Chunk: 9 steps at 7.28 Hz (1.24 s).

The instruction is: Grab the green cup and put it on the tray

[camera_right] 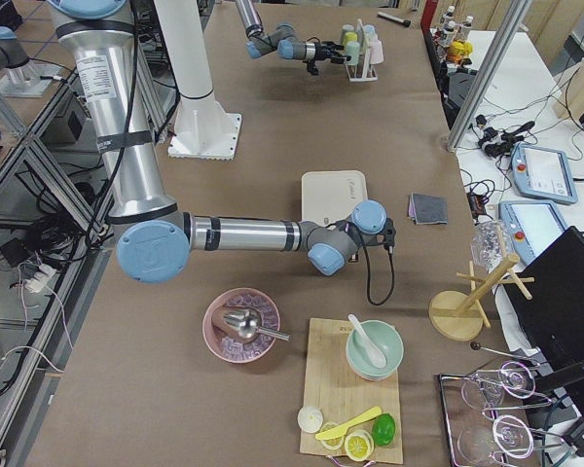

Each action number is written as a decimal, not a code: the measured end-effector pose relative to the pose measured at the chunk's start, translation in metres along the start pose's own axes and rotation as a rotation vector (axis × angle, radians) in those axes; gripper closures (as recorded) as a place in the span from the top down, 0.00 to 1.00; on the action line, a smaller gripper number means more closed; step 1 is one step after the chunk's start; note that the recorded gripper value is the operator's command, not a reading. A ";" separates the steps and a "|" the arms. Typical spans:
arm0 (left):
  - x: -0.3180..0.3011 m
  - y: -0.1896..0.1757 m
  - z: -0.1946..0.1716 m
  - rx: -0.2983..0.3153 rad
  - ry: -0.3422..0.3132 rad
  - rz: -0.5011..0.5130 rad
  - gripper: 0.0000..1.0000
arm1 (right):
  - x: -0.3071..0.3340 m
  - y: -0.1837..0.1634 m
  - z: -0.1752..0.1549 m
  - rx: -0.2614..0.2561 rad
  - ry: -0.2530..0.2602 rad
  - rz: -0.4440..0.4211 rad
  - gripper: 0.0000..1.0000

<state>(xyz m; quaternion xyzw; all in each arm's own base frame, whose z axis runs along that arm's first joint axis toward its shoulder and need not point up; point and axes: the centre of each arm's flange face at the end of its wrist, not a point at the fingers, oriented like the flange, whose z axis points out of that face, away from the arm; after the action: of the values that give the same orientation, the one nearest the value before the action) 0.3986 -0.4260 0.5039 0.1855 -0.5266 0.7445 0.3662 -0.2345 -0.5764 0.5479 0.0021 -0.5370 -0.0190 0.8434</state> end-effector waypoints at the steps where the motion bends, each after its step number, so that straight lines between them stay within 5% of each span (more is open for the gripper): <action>1: -0.002 0.000 0.002 -0.001 0.002 0.000 0.98 | -0.038 -0.010 0.012 -0.001 -0.012 0.021 0.00; 6: -0.007 -0.001 0.014 -0.007 0.018 -0.001 0.98 | -0.249 -0.028 0.081 0.013 0.017 0.125 0.00; 9: -0.012 -0.004 0.020 -0.008 0.024 -0.002 0.94 | -0.320 0.013 0.125 0.031 0.048 0.137 0.00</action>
<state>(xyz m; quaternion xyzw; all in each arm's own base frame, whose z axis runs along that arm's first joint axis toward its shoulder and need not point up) 0.4071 -0.4474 0.5060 0.1758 -0.5249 0.7442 0.3738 -0.4822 -0.5502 0.3109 -0.0208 -0.5159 0.0471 0.8551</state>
